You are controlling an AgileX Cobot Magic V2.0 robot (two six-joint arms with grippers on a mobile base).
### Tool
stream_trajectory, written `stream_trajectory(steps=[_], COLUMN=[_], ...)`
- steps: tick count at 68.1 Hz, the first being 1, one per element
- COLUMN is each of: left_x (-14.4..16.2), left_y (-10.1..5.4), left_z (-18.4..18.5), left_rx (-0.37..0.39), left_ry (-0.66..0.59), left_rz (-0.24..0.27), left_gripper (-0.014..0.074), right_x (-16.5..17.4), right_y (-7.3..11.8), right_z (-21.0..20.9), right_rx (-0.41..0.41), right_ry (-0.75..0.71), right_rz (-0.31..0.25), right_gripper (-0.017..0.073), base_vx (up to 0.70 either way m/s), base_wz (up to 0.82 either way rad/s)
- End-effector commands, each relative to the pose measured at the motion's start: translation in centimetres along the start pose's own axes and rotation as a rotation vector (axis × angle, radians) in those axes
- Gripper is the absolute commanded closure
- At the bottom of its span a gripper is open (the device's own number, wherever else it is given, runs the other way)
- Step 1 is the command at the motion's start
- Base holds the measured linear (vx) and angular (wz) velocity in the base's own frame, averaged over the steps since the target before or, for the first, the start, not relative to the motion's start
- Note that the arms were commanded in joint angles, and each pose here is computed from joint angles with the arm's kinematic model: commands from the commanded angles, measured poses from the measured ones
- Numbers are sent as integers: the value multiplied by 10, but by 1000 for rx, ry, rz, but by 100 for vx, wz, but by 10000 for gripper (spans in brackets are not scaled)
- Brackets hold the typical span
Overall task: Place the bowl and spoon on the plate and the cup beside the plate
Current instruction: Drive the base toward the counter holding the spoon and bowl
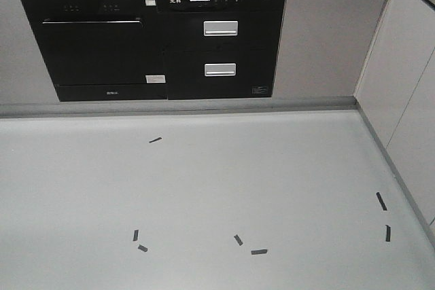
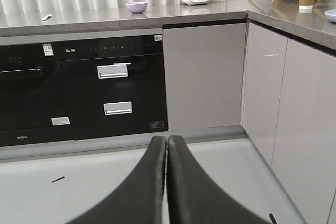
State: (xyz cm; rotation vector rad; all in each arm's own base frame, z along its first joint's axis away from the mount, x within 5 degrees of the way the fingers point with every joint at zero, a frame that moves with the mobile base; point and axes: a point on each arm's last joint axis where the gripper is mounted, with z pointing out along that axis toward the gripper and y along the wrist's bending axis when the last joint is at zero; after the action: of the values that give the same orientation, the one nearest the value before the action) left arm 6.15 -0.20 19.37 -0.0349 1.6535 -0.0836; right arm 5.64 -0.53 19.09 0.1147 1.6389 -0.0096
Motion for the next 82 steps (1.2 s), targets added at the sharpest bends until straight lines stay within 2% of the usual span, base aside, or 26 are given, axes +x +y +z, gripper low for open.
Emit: stream_trajectory(steps=[1, 82], left_x=[-11, -11], left_y=[-1, -1], left_z=[0, 0], left_rx=[5, 5], left_ry=[-69, -69], left_rz=[-8, -8], left_gripper=[600, 600], right_x=[-4, -4], right_y=[1, 1], right_z=[0, 0], right_rx=[-13, -13], right_ry=[-73, -73], right_rz=[-9, -9], right_gripper=[565, 565], base_vx=[0, 1], base_wz=[0, 0])
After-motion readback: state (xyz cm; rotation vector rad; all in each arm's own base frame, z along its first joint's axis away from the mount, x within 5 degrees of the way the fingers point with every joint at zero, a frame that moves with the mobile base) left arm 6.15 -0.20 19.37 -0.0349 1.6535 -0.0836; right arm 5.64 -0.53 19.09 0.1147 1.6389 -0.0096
